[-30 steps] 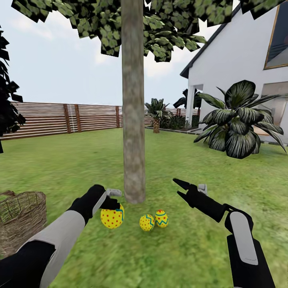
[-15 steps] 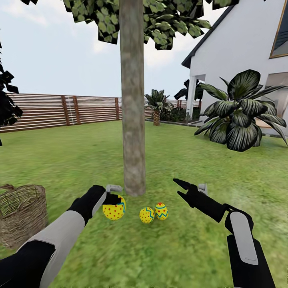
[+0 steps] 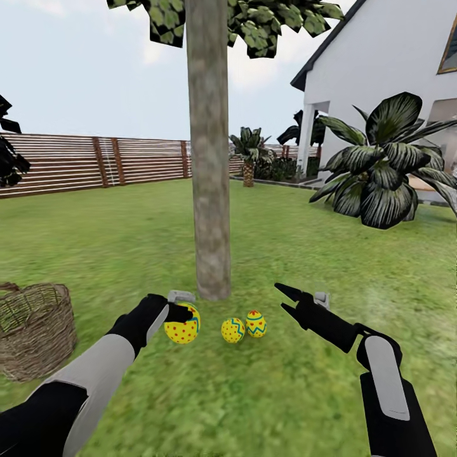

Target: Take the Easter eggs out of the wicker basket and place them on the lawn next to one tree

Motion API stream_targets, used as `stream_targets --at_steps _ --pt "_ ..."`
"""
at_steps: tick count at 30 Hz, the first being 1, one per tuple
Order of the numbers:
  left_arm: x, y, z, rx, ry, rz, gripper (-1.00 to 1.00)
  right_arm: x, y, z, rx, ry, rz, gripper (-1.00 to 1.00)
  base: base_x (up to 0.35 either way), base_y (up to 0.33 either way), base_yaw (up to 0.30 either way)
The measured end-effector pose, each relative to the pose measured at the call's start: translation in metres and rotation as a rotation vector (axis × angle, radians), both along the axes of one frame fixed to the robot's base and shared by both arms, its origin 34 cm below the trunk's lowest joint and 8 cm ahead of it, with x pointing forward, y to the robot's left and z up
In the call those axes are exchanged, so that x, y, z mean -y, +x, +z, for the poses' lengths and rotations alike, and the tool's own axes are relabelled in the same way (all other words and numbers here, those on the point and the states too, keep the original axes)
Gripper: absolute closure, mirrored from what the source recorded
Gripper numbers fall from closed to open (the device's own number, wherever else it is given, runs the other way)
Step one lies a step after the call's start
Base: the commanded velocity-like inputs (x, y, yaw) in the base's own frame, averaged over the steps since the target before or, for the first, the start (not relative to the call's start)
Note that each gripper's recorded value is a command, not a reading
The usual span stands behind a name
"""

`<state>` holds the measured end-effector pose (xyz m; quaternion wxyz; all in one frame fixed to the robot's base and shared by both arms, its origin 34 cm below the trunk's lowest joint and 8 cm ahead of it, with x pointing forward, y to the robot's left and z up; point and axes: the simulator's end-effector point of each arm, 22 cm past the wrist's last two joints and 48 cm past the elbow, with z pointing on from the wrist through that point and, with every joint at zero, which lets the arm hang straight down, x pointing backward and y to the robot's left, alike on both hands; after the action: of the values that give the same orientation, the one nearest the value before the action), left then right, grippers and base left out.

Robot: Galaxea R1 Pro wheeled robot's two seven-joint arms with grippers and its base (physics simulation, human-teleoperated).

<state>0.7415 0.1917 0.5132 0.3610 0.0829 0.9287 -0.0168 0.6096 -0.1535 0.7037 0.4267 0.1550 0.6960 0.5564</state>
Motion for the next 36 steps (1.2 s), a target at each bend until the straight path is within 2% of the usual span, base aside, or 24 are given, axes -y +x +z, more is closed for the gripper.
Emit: stream_targets --at_steps 5,12,27,36 --pt "0.0001 0.0001 -0.0109 -0.016 0.000 0.000 1.00 0.0000 0.0030 -0.0088 -0.015 0.000 0.000 -1.00 0.000 0.000 -0.179" --pt "0.0001 0.0000 -0.0093 -0.013 0.000 0.000 1.00 -0.0001 0.0025 -0.0068 -0.011 0.001 0.000 -1.00 0.021 0.000 -0.043" --pt "-0.0001 -0.0002 -0.0089 -0.014 0.001 0.000 1.00 -0.0001 0.0022 -0.0061 -0.010 0.001 0.001 -1.00 0.298 0.000 -0.001" --pt "-0.0002 0.0001 -0.0093 -0.013 0.001 0.000 1.00 -0.0006 0.0024 -0.0065 -0.011 0.002 0.001 -1.00 0.051 0.000 0.000"
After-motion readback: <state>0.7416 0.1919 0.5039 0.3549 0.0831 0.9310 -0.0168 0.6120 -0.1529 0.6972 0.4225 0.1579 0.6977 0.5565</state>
